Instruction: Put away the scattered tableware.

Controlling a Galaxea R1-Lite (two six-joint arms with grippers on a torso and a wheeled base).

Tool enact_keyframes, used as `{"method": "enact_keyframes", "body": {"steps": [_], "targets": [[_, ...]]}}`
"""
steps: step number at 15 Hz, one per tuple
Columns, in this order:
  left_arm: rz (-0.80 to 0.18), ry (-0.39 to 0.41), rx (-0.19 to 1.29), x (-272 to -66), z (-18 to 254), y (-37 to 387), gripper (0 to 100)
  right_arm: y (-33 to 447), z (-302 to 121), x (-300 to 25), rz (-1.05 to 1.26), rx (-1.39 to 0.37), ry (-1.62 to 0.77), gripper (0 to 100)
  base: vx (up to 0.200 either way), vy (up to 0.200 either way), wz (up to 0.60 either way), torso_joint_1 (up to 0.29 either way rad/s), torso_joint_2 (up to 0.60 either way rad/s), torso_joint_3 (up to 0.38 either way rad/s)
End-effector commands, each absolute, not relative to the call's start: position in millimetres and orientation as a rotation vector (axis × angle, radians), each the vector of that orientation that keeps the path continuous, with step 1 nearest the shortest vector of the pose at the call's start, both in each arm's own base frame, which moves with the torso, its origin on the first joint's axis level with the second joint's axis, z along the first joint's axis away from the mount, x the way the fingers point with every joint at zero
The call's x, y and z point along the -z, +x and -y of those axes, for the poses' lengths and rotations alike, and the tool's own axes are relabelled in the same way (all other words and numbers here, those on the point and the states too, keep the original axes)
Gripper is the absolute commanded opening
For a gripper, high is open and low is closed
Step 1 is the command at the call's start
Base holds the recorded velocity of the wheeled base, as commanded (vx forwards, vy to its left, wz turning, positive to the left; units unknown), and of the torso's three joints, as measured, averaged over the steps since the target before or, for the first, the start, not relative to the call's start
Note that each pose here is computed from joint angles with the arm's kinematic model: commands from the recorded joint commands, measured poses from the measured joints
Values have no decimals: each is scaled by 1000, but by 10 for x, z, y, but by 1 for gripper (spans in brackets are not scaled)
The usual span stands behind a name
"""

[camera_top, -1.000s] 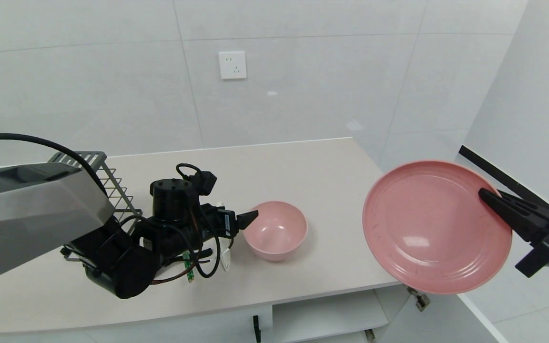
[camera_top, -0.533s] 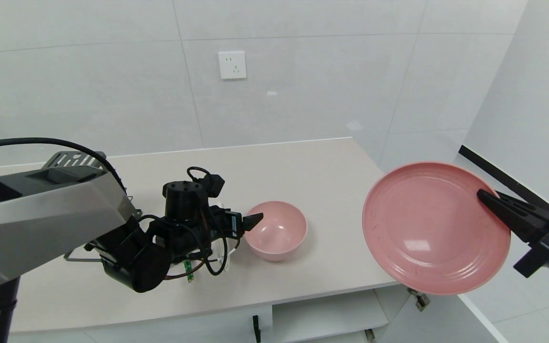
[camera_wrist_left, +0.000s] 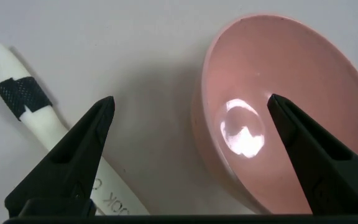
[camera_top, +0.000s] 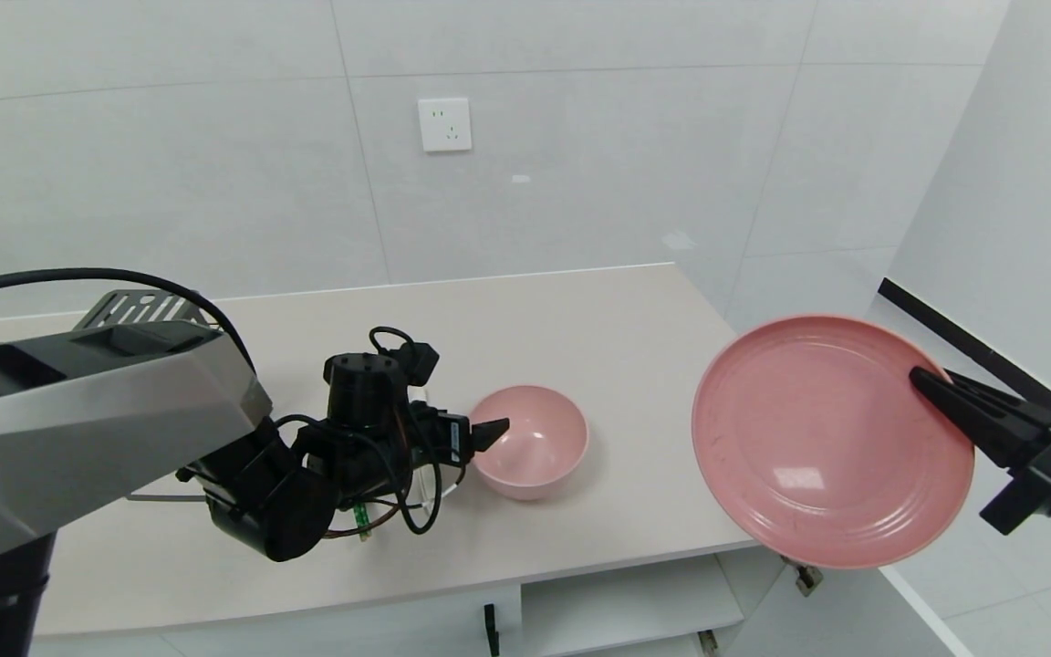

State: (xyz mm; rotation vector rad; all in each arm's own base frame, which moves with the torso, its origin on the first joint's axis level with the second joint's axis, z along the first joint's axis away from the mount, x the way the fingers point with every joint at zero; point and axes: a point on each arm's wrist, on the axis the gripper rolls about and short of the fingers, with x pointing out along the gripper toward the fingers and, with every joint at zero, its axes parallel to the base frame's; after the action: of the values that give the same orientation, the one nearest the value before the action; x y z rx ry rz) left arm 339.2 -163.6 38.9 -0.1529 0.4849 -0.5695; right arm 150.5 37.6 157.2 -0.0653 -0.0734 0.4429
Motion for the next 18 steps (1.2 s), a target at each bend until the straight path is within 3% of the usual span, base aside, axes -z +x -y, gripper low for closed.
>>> {"method": "enact_keyframes", "body": {"steps": [1, 7, 8, 13, 18], "targets": [[-486, -152, 574, -386, 1654, 3386, 100, 1508, -380, -1570, 72, -446, -65, 0, 0, 0, 0, 0, 0, 0], [-485, -150, 582, -350, 1709, 3419, 100, 1510, -380, -1574, 74, -446, -67, 0, 0, 0, 0, 0, 0, 0], [-483, -150, 581, -342, 1716, 3435, 0, 1510, -380, -1574, 74, -446, -67, 0, 0, 0, 0, 0, 0, 0], [-495, -147, 583, -284, 1739, 3416, 0, 1514, -381, -1582, 79, -445, -67, 0, 0, 0, 0, 0, 0, 0], [-359, -166, 592, -820, 1650, 3328, 0, 1501, -376, -1606, 92, -442, -67, 0, 0, 0, 0, 0, 0, 0]]}}
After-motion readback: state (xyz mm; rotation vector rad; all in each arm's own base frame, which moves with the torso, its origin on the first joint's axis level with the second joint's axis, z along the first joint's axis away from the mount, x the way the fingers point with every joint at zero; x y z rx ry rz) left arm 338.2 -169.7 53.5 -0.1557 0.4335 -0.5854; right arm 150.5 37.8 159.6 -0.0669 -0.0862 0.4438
